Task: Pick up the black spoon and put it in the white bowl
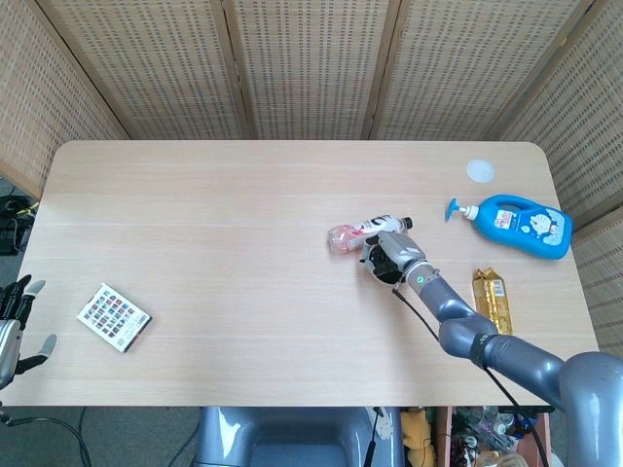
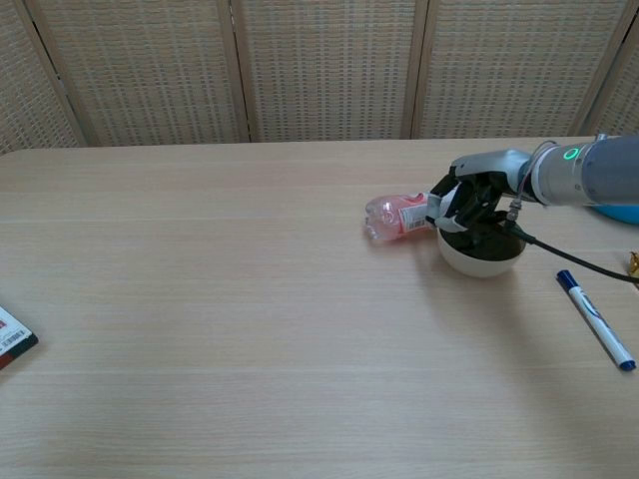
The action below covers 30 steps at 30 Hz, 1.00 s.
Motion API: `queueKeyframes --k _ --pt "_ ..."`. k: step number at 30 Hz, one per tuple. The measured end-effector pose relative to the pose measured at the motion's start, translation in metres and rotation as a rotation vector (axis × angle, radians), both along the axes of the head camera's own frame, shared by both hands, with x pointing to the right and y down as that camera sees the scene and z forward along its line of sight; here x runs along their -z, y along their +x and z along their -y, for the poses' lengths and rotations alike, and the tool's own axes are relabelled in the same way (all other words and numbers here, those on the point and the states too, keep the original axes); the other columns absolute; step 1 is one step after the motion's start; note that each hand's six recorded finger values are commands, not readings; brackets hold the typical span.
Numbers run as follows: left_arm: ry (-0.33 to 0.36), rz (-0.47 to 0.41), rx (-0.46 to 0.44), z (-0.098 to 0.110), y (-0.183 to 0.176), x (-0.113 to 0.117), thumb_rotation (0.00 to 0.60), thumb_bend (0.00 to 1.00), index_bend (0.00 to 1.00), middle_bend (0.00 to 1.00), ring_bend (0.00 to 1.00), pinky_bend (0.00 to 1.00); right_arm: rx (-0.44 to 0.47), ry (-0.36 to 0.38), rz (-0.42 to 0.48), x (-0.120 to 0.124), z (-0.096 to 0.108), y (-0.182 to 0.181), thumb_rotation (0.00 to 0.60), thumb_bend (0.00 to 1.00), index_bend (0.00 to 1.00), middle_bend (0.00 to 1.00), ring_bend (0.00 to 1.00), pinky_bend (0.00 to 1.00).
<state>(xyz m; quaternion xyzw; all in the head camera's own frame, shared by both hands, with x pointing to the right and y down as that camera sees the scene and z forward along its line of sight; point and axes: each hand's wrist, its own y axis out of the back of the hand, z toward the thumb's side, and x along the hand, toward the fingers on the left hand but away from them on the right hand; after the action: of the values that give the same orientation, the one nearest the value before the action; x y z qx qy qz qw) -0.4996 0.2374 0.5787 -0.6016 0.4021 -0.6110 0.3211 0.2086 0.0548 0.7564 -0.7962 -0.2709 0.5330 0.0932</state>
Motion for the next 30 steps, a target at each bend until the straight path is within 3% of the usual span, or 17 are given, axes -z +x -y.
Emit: queueKeyframes --k 8,17,30 --pt "0.002 -0.004 -0.001 0.000 0.000 0.000 0.600 0.36 0.06 0.00 0.00 0.00 0.011 -0.016 -0.001 0.004 -0.005 0.005 0.600 0.70 0.69 0.92 0.92 0.94" --pt "0.001 -0.007 -0.002 -0.001 0.002 -0.001 0.600 0.36 0.06 0.00 0.00 0.00 -0.010 -0.005 -0.045 0.004 0.005 0.025 0.600 0.70 0.69 0.92 0.92 0.94" --pt "0.003 0.002 0.008 -0.004 -0.002 0.003 0.600 0.36 0.06 0.00 0.00 0.00 0.023 -0.011 -0.024 0.002 0.009 0.002 0.600 0.70 0.69 0.92 0.92 0.94"
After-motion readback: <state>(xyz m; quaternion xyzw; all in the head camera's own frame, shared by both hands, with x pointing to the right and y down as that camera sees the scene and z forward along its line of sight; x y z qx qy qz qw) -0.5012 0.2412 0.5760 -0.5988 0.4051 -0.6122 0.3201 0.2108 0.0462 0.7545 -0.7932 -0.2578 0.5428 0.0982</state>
